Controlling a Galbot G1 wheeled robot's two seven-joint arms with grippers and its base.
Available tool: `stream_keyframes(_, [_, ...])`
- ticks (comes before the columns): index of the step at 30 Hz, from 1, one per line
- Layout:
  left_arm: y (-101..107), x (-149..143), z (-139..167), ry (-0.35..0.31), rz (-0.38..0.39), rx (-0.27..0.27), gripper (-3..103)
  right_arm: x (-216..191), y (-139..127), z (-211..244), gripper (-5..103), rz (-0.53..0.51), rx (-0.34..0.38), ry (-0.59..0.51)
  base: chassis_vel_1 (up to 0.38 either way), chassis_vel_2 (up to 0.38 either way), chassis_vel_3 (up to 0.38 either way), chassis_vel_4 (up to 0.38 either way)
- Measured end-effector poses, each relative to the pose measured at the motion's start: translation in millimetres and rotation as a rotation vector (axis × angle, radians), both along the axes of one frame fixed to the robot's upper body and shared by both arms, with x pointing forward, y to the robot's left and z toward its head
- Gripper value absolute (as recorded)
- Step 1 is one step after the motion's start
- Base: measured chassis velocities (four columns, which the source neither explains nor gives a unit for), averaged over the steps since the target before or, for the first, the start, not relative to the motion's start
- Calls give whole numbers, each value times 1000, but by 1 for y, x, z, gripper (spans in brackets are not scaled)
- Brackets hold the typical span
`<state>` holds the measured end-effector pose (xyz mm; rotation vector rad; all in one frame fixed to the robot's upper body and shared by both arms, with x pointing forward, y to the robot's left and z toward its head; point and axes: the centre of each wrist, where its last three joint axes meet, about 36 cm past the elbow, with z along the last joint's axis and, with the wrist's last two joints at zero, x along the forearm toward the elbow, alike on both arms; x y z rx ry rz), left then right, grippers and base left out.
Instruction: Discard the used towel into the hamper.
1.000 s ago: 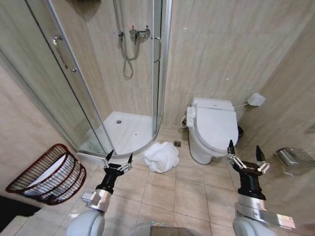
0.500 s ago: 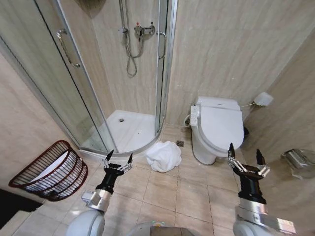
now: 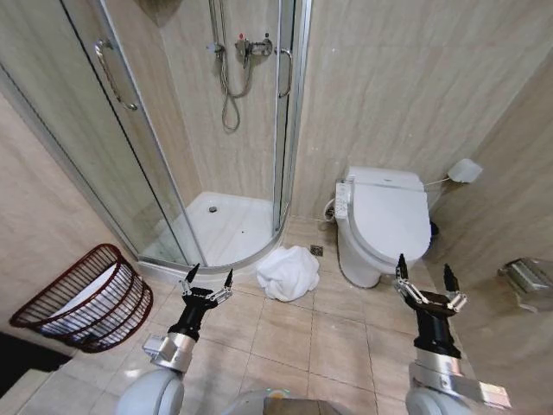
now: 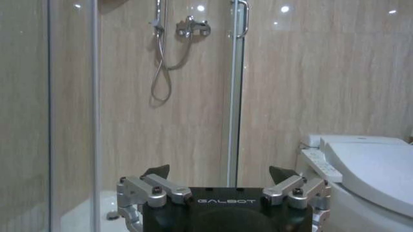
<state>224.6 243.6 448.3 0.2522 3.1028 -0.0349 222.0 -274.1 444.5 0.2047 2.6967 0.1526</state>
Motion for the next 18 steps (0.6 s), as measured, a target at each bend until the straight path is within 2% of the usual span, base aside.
stream_keyframes(18, [0, 0, 0, 0, 0, 0, 100, 6, 2, -6, 100, 29, -2, -1, 0, 0, 0, 0])
